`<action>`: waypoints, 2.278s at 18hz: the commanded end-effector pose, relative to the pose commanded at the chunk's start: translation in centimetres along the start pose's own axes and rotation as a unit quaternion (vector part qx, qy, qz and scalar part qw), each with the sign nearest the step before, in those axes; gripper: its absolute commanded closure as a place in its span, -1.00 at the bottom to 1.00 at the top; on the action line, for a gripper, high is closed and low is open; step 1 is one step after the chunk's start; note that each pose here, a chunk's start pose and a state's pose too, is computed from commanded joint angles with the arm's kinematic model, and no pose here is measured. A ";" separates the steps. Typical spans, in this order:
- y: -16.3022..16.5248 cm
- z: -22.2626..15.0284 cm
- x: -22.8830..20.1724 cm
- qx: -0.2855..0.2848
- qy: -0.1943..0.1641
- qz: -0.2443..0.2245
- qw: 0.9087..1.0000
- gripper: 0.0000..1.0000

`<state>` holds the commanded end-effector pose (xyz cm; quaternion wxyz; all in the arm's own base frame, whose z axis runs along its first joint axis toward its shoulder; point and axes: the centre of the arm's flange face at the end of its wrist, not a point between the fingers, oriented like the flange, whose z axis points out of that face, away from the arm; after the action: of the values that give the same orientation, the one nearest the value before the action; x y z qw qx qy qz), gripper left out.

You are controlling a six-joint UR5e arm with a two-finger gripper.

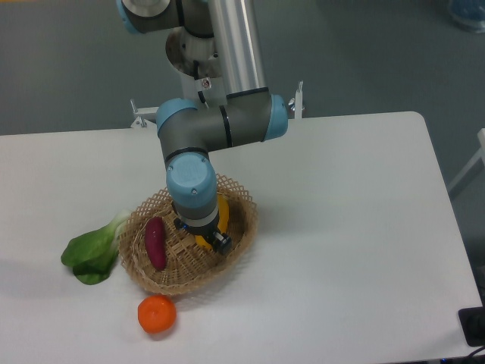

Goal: Pick up the mango from the basket
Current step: 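Close the gripper around the yellow mango, then lift the mango out of the basket and carry it away, then raise the held mango higher above the table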

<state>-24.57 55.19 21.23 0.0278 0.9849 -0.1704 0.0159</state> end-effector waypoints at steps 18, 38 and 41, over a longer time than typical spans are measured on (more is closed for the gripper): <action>4.6 -10.1 -9.4 0.041 -0.016 -0.052 0.998 -0.20; 15.1 -11.3 -19.0 0.043 -0.050 -0.031 0.997 -0.21; 15.0 -10.7 -19.5 0.043 -0.050 -0.031 0.997 -0.21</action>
<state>-48.26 48.24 31.82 -0.0221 0.9895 -0.1401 -0.0268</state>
